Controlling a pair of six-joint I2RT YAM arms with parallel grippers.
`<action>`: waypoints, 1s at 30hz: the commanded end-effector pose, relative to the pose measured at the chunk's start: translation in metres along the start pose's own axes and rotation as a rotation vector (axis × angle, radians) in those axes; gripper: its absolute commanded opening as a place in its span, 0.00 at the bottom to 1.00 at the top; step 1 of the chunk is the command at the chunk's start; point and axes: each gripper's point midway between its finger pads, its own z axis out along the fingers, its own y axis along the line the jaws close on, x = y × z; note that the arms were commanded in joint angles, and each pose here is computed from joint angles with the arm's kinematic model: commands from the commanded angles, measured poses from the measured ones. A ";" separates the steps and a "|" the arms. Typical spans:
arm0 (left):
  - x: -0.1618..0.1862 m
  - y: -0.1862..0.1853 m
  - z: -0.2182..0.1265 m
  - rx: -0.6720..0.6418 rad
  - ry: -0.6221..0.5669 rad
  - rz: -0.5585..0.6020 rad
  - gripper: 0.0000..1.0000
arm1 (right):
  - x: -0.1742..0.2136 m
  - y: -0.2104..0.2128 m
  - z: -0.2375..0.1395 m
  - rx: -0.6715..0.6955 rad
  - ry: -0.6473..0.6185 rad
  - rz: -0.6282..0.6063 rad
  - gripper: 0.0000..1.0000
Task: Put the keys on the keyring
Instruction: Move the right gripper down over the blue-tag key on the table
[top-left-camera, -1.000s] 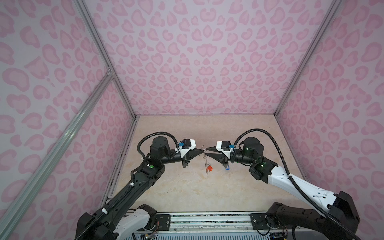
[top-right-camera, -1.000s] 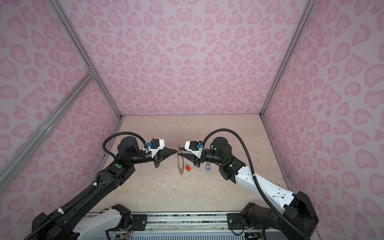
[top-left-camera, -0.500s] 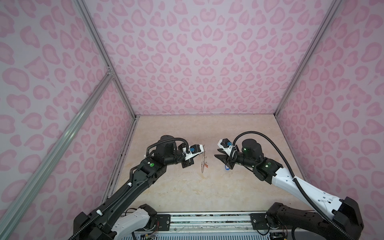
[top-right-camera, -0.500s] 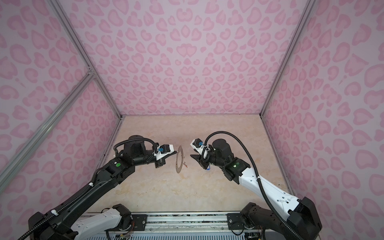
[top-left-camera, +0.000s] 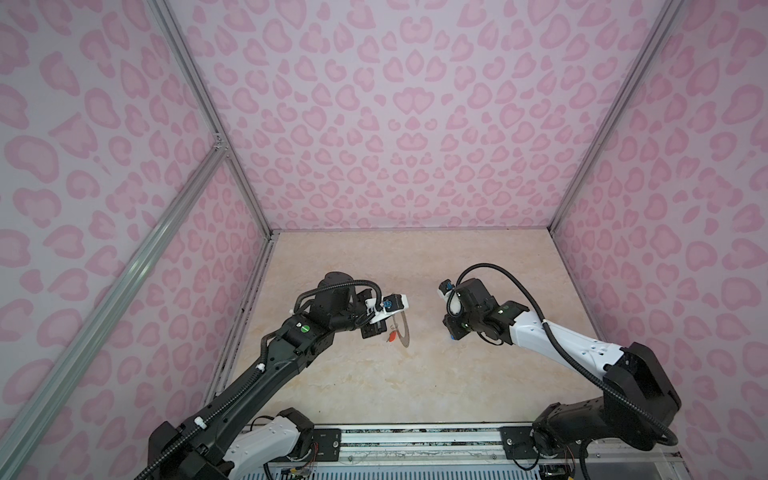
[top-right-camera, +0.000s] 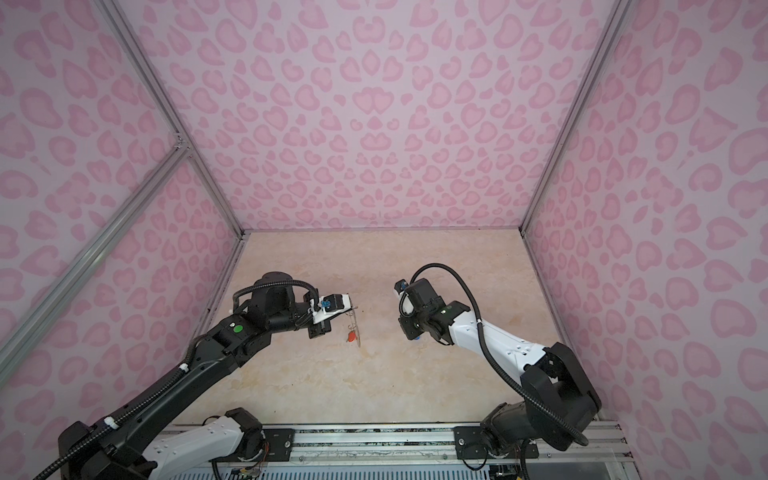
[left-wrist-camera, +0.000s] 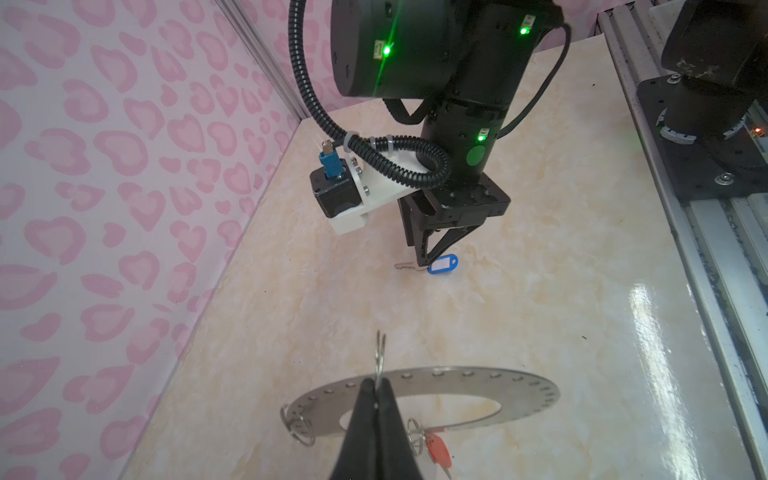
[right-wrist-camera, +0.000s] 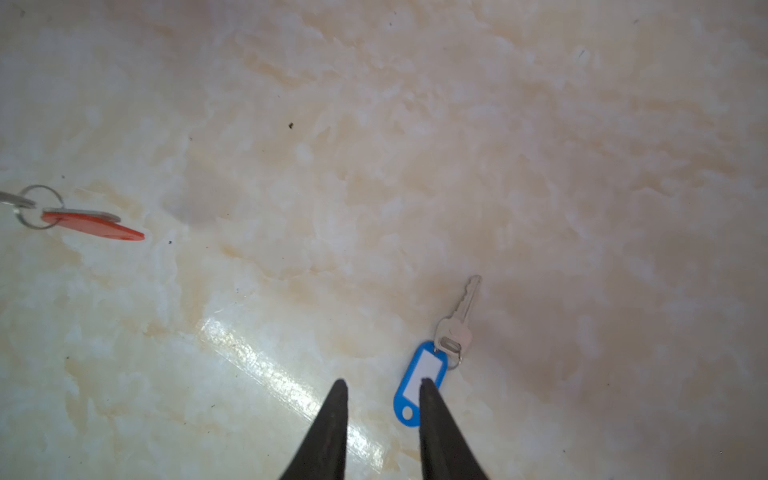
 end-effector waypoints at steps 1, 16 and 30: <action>0.002 -0.003 0.003 0.013 -0.002 0.009 0.03 | 0.017 -0.019 0.008 0.095 0.107 0.058 0.30; 0.009 -0.010 0.008 0.037 -0.004 -0.006 0.03 | 0.062 -0.030 0.033 0.233 0.333 0.064 0.32; 0.005 -0.010 0.005 0.033 -0.022 -0.019 0.03 | 0.035 0.016 0.045 0.114 0.264 -0.063 0.27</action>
